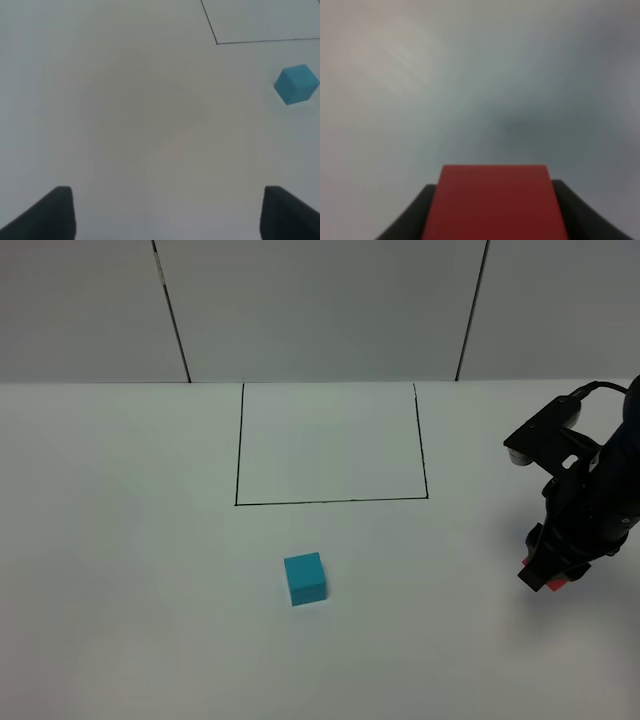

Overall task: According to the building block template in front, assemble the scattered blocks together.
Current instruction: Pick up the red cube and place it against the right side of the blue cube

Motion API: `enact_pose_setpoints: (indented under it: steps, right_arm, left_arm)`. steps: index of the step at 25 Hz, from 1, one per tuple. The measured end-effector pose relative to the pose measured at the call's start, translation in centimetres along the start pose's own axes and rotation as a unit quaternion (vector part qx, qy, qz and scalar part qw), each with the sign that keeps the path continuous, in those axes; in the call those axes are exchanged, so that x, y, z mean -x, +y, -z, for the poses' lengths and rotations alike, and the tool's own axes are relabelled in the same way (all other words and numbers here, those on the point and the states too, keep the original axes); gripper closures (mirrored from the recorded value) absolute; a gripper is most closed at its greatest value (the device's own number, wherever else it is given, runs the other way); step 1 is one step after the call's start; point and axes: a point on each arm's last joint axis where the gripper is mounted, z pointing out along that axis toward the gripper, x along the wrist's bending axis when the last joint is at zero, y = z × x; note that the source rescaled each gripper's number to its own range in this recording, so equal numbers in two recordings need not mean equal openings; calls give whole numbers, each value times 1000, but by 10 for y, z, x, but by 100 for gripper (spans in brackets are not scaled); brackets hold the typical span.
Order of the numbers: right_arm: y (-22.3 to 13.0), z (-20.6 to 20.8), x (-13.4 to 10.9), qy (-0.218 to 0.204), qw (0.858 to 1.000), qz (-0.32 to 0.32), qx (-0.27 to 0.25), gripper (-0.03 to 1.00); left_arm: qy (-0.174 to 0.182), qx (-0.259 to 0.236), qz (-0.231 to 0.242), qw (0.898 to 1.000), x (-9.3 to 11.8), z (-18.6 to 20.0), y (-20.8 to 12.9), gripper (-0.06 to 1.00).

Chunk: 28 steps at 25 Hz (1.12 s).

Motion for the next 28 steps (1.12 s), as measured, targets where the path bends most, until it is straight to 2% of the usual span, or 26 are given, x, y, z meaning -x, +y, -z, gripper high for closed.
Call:
enact_pose_setpoints:
  steps: [8,13,18,24,28]
  right_arm:
    - [5,0,-8,30,994,98,26,97]
    - [2,0,-14,48,987,154,5,97]
    - [3,-2,-18,46,982,182,-5,97]
    - [10,-29,-35,60,969,235,-41,97]
    - [19,-36,-40,61,965,250,-41,97]
  left_arm:
    - [0,0,0,1000,0,0,0,-6]
    - [0,0,0,1000,0,0,0,-6]
    - [0,0,0,1000,0,0,0,-6]
    - [0,0,0,1000,0,0,0,-6]
    - [0,0,0,1000,0,0,0,-6]
